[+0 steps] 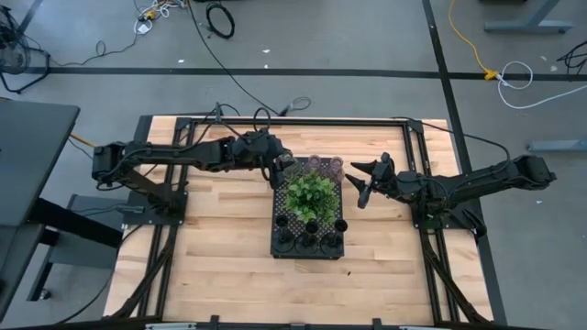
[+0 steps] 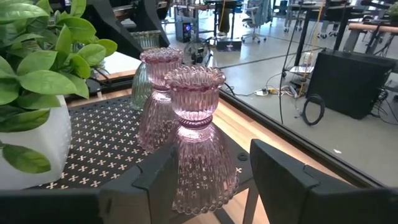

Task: Pick & Place candle stick holders
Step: Align the green glass candle holder with the other glass candle holders on the shelf

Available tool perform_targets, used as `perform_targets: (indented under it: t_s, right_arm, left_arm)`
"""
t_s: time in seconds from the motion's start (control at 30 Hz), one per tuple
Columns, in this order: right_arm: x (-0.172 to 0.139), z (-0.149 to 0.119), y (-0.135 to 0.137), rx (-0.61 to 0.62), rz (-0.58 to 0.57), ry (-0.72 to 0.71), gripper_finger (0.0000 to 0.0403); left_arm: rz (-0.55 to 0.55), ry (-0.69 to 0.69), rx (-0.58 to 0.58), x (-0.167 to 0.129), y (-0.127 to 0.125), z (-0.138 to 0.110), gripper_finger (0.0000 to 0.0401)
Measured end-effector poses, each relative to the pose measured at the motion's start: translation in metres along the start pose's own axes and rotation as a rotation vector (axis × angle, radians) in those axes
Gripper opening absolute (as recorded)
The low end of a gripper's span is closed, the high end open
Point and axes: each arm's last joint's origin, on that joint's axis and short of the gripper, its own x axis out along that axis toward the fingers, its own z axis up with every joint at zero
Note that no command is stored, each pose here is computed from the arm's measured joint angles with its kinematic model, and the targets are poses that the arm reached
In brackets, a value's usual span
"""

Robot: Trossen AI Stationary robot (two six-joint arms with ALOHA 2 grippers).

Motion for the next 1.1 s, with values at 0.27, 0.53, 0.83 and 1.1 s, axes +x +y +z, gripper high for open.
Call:
perform_targets:
  t_s: [0.27,0.53,0.83,1.1]
  right_arm:
    - [0.007,-0.005,0.001,-0.001,-0.017,0.026,0.0201]
    - [0.019,-0.010,-0.004,0.012,-0.072,0.033,0.0201]
    - [0.026,-0.015,-0.005,0.016,-0.084,0.056,0.0201]
    - [0.027,-0.013,-0.005,0.007,-0.074,0.038,0.0201]
  left_arm:
    - [-0.016,0.013,-0.022,0.000,-0.001,-0.001,0.0183]
    - [-0.015,0.028,-0.022,0.000,-0.001,-0.003,0.0184]
    - [-0.002,0.034,-0.019,0.000,-0.001,-0.004,0.0185]
    - [0.000,0.015,-0.022,0.000,-0.001,-0.002,0.0185]
